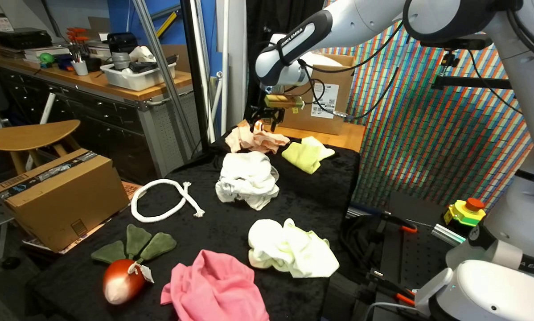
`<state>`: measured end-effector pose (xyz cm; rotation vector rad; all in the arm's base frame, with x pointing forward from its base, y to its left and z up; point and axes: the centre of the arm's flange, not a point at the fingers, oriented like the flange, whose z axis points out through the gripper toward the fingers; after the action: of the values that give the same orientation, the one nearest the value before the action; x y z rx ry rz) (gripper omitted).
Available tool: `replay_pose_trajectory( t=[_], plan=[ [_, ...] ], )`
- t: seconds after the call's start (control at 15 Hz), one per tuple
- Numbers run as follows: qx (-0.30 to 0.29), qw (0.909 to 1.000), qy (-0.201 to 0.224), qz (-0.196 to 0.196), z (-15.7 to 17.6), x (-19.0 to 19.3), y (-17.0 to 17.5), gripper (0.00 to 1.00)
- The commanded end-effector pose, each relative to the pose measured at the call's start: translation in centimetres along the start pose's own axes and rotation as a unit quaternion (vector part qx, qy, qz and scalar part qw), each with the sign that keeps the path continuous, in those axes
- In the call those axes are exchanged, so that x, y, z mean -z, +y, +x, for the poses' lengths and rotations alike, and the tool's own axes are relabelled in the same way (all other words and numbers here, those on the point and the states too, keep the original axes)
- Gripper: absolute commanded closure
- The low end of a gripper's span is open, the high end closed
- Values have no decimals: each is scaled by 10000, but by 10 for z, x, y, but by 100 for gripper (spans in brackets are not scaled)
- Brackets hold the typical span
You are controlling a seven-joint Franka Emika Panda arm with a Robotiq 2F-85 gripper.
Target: Pile the t-shirts, towels, rope and radish together
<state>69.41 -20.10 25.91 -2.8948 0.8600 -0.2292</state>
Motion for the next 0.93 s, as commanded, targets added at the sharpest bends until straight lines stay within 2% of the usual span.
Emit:
replay_pose_trajectory(
  t=[0.0, 0.4, 0.87],
  plan=[
    [-73, 9998, 83, -179, 9, -16, -5, 0],
    [-76, 9994, 19, -342, 11, -40, -3, 0],
    [-283, 9976, 281, -562, 27, -50, 5, 0]
  ],
)
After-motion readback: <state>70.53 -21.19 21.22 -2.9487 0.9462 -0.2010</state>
